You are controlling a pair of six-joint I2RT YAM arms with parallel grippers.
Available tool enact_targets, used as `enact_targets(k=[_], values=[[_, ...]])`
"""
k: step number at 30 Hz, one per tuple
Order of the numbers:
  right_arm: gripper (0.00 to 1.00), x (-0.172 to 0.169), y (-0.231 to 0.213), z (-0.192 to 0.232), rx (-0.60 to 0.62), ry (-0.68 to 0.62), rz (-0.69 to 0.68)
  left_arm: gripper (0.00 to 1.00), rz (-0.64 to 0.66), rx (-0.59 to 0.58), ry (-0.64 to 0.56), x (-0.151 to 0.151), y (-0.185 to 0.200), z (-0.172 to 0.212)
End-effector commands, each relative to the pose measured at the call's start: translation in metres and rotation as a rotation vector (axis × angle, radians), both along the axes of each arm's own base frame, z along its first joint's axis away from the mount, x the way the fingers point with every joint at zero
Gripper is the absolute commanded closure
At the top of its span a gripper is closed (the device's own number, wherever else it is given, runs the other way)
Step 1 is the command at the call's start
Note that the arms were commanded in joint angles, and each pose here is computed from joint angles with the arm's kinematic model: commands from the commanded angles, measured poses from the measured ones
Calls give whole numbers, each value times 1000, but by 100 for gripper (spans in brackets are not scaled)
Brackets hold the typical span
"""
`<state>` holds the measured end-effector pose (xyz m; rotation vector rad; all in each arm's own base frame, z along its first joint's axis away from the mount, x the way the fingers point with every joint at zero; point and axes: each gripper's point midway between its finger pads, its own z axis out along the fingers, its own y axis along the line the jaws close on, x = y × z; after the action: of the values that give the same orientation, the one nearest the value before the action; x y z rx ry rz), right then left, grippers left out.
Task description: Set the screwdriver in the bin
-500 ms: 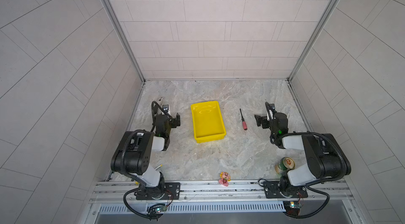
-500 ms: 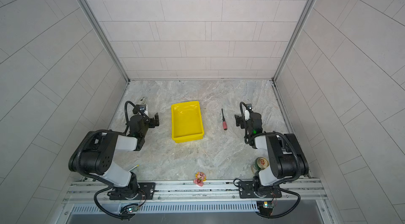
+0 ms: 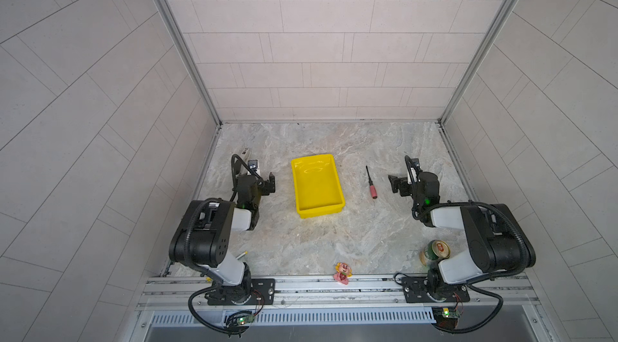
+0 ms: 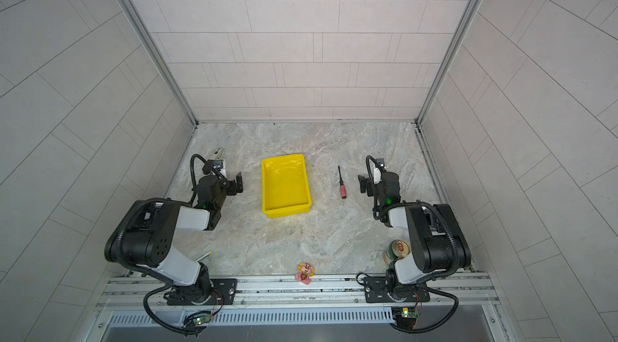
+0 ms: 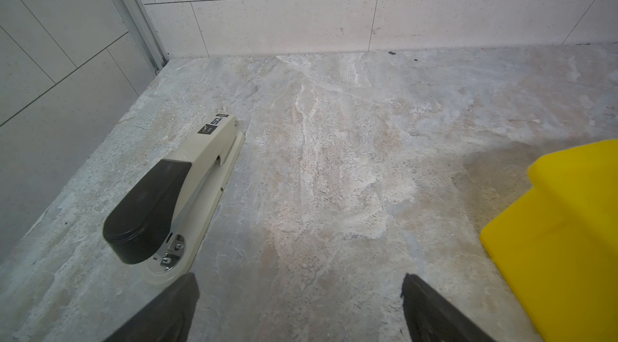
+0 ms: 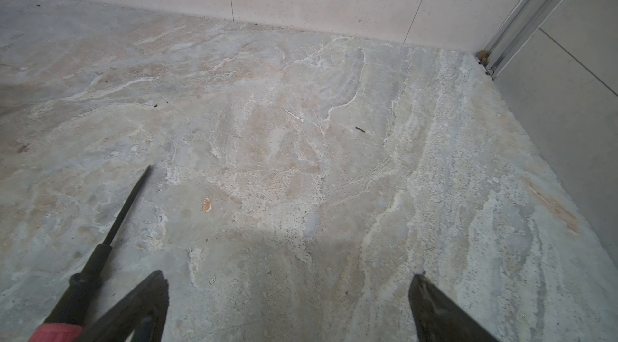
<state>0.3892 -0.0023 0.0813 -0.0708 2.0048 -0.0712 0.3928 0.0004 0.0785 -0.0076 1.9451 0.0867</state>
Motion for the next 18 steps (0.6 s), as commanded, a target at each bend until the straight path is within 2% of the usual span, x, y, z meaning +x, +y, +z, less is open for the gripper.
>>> enact_targets(k=[1, 18], values=[[0, 2, 0, 5, -10, -18, 5, 0, -1, 13, -32, 6, 2, 9], [0, 3, -3, 4, -7, -10, -10, 0, 3, 9, -65, 0, 2, 18]])
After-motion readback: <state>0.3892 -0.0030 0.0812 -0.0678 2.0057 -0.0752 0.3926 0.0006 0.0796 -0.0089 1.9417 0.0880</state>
